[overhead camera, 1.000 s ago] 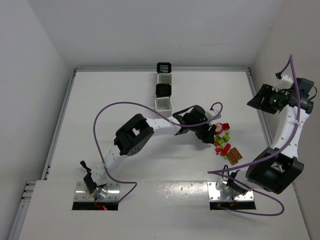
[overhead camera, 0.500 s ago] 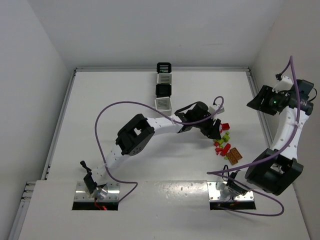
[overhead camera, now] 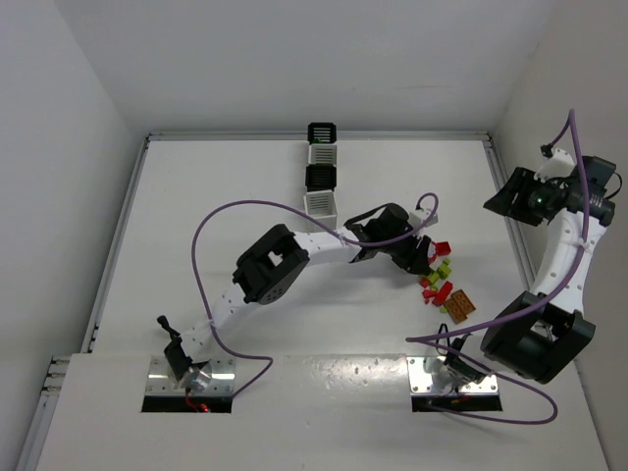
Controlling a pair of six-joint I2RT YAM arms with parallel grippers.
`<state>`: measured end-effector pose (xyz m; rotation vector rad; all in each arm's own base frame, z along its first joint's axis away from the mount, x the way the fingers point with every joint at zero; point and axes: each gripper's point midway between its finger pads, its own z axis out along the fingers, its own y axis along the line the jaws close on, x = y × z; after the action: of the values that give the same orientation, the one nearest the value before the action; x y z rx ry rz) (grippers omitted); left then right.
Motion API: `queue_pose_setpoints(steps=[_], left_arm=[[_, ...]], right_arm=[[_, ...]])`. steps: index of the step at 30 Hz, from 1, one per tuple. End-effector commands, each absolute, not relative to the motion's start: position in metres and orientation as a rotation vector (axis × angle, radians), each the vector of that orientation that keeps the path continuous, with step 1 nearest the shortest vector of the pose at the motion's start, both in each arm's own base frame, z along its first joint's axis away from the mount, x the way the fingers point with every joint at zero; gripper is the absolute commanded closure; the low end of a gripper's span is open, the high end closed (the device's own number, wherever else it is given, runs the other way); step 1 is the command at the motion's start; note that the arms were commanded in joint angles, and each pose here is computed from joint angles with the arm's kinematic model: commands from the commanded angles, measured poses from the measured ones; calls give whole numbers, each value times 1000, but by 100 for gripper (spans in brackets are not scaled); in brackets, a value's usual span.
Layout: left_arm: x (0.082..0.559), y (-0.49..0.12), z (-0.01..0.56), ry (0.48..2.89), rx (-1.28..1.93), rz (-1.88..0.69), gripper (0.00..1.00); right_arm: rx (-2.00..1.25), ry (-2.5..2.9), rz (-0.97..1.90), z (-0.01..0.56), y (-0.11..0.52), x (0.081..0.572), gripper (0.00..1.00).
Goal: Sort the legos into containers by color
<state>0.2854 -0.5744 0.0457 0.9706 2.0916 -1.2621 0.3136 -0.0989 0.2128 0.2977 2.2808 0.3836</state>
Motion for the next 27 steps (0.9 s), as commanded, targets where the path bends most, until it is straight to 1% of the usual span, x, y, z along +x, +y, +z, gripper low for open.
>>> queue_pose_setpoints(steps=[1,9,11,17,18,24,25,27], left_arm=[[292,-582,54,2063,950,-1290,54],[297,-580,50,2072,930,-1290,62],[295,-581,51,2071,937,-1301,65],[303,-573,56,2068,904,-1316,84],[299,-570,59,2070,911,-1324,90],[310,-554,64,2065,888,-1304,98],[312,-547,54,2092,878,-1293,99],[311,-545,68,2057,885,-1295,100]], right_arm=[[267,2235,367,225,-99,315,47],[267,2235,367,225,-99,315,47],[267,2235,367,225,-99,315,47],[271,2245,388,220,-96,313,47],[271,2245,388,220,-96,313,47],[267,2245,416,214,-91,310,47],[262,2241,428,215,-89,311,48],[247,2235,417,216,-90,312,48]])
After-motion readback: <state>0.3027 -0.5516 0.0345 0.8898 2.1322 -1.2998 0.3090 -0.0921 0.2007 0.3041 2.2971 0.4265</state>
